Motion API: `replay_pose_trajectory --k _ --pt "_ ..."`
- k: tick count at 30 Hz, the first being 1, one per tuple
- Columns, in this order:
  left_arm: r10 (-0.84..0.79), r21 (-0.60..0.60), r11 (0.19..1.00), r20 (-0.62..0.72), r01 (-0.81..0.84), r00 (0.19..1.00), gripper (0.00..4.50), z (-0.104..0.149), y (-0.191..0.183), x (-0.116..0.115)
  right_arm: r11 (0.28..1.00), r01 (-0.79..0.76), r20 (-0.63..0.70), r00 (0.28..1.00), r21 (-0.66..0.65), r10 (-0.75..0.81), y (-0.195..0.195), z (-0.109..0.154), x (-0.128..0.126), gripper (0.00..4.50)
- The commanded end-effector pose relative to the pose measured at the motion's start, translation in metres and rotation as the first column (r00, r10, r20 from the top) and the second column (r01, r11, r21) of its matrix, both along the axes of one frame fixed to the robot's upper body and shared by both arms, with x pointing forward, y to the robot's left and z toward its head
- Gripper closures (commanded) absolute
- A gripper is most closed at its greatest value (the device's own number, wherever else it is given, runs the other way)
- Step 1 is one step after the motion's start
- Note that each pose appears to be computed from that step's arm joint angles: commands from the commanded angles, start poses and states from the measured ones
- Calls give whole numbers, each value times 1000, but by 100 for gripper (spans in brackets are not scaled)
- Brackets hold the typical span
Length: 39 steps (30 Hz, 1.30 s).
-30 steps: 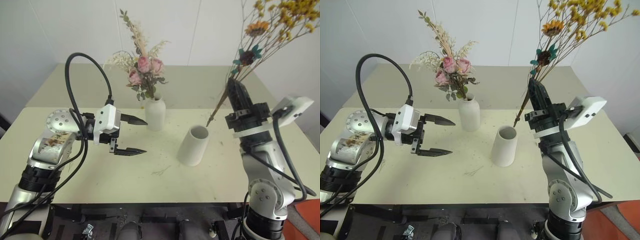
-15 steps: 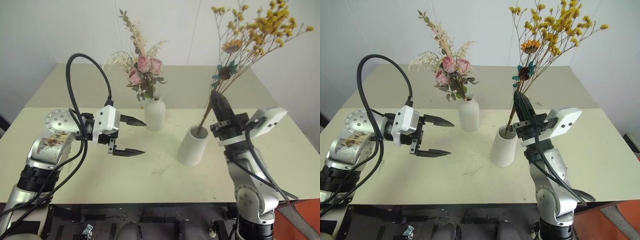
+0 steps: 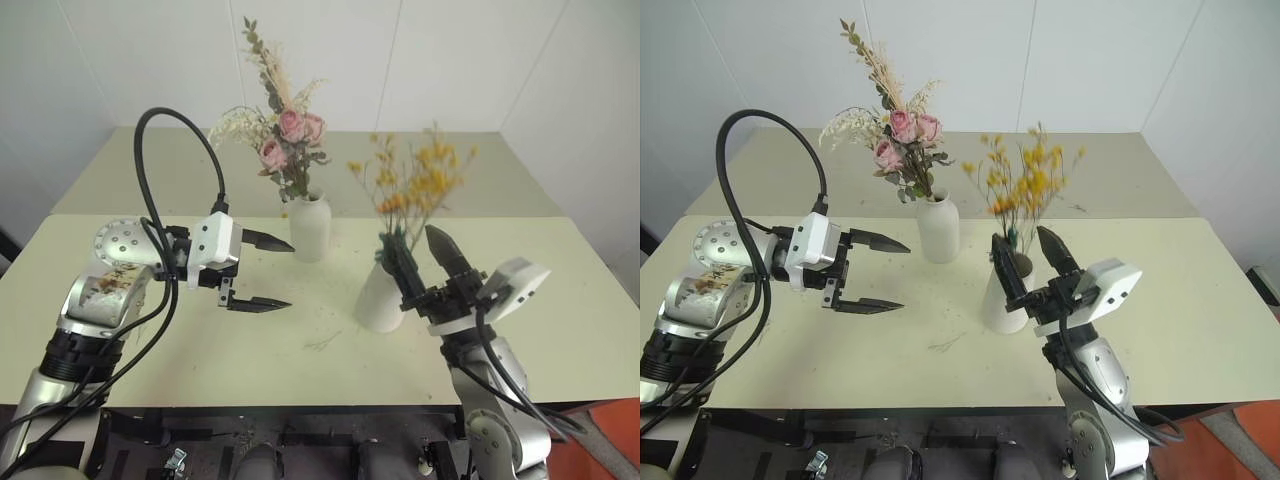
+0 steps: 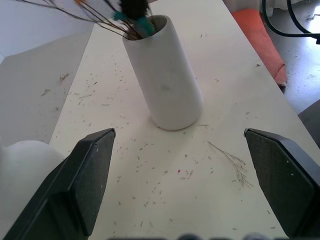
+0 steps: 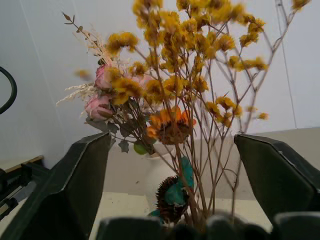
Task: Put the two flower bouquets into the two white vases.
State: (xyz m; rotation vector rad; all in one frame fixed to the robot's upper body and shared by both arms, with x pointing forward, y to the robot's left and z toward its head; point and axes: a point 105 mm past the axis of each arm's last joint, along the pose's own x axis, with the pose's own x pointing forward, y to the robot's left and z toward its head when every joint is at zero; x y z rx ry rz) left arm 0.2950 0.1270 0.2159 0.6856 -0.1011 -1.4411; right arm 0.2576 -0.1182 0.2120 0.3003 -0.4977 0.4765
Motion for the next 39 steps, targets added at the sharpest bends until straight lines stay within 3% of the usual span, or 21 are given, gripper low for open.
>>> replay_pose_trajectory --k 1,5,10,16,19,24,28,32,36,39 --pt "-20 10 1000 50 19 999 0 8 -1 0 1000 -5 81 997 -5 6 -6 14 -20 3" --pt "-12 -1 1000 50 12 999 0 10 1 0 994 -55 70 996 -96 62 -22 12 -37 3" --pt "17 3 1000 48 -17 999 0 11 9 1 934 -102 -35 995 -342 96 -58 4 -46 3" --pt "95 1 995 59 -96 994 0 18 30 0 766 -198 -188 977 -612 102 -112 9 -54 3" --pt "137 -18 990 56 -136 989 0 25 42 -4 754 -305 -319 938 -582 134 -128 14 -56 3" --pt "221 2 975 47 -222 974 0 27 62 -10 682 -297 -272 951 -668 148 -130 31 -55 3" --pt "279 7 960 27 -280 960 0 35 77 -18 708 -279 -266 955 -649 133 -129 35 -47 3" --pt "335 12 942 -4 -335 942 0 48 91 -34 688 -318 -311 940 -653 139 -123 26 -41 3" --pt "355 25 935 -53 -354 933 0 39 92 -41 732 -330 -396 914 -596 89 -116 -5 -17 3" --pt "358 -8 933 -52 -359 932 0 38 86 -40 696 -359 -431 899 -622 78 -109 -18 -16 3"
